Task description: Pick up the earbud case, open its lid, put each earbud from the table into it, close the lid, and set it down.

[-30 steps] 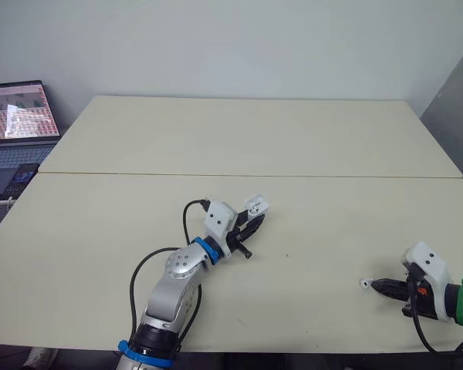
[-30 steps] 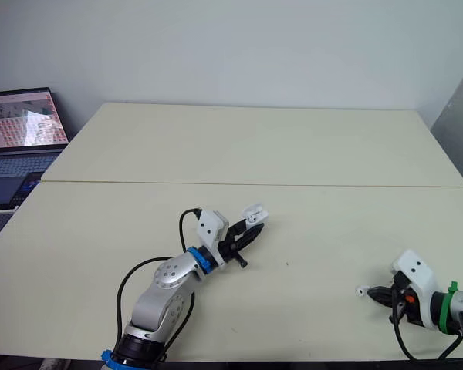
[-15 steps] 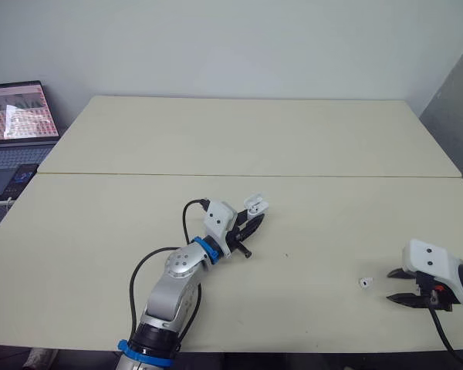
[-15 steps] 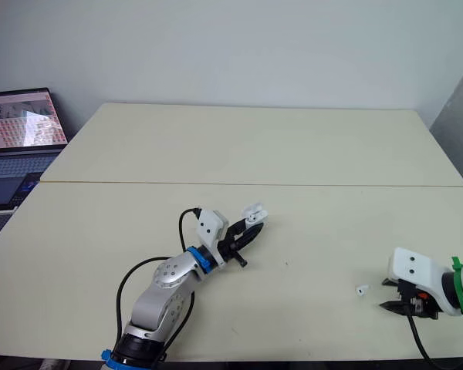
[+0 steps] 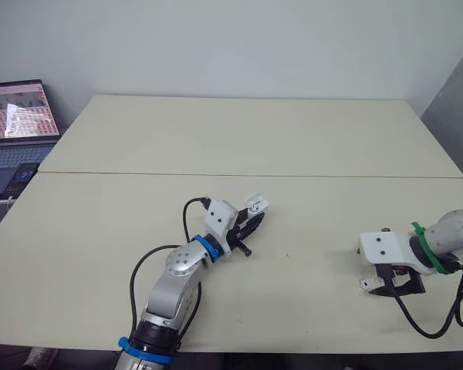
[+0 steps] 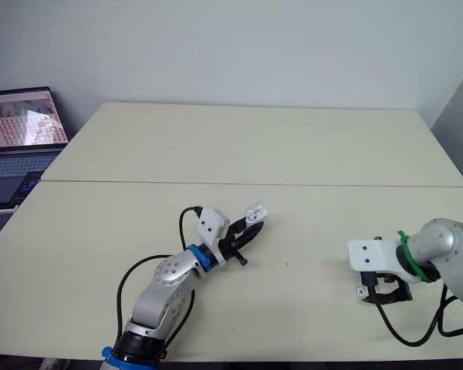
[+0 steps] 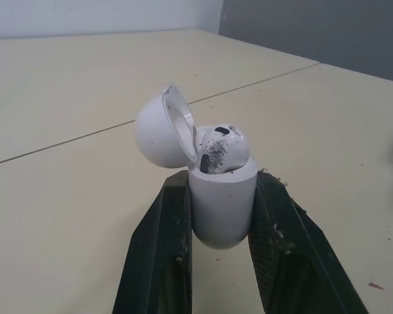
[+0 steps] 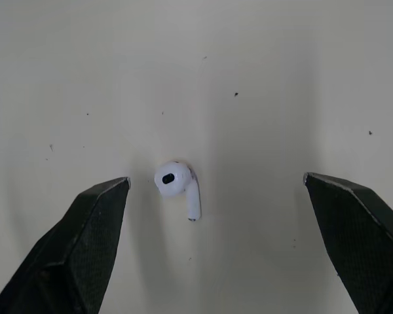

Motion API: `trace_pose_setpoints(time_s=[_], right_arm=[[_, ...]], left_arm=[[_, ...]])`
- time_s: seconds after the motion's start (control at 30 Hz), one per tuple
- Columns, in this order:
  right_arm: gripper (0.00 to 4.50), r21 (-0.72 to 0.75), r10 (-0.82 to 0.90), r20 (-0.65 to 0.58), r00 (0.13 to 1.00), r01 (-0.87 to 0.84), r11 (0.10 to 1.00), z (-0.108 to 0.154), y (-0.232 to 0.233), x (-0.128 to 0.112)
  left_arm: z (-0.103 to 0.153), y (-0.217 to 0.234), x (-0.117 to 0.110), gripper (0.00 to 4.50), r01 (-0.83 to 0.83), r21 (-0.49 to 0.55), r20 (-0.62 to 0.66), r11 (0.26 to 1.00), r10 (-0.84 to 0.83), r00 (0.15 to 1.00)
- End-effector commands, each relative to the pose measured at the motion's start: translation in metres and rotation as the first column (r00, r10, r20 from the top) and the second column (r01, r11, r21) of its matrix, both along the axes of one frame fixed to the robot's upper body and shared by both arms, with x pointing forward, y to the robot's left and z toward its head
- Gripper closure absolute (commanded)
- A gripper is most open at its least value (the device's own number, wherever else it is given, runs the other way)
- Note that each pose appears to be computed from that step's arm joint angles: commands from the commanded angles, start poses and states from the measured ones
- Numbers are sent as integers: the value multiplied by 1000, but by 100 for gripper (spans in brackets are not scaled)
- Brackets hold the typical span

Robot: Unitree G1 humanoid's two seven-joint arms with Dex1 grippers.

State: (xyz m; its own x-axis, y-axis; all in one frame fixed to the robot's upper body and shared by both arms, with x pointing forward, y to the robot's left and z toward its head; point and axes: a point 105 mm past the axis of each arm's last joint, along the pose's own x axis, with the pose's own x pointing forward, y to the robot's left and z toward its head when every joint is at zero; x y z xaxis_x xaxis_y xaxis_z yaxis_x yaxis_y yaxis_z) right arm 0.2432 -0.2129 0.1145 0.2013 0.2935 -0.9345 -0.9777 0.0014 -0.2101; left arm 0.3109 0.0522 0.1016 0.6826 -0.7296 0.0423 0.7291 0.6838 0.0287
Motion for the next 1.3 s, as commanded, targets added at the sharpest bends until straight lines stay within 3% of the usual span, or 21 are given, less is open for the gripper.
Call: trace_pose_setpoints(time_s=[0.03,0.43,0.53,0.83,0.9,1.13,1.3], right_arm=[[4,-33,23,-17,1000,-23,999,1,3,2],[4,-90,54,-1,999,-54,995,-9,1,7],[55,-92,59,1,998,-58,994,-10,1,7],[368,-83,64,1,998,-63,995,-12,4,5],[410,-81,65,1,998,-64,995,-12,4,4],[409,-69,62,18,998,-61,996,-9,6,5],[409,192,6,221,975,-50,980,19,37,35]], left_arm=[[13,-2,-1,374,4,-8,56,1000,-4,998],[12,0,-1,374,-4,-6,56,1000,4,998],[12,1,-1,374,-2,-4,56,1000,2,998],[12,1,-1,374,1,-3,54,1000,-1,999],[11,1,-1,374,2,-3,54,1000,-2,999],[11,1,-1,374,4,-1,54,1000,-3,999],[13,1,0,374,5,1,62,1000,-5,998]])
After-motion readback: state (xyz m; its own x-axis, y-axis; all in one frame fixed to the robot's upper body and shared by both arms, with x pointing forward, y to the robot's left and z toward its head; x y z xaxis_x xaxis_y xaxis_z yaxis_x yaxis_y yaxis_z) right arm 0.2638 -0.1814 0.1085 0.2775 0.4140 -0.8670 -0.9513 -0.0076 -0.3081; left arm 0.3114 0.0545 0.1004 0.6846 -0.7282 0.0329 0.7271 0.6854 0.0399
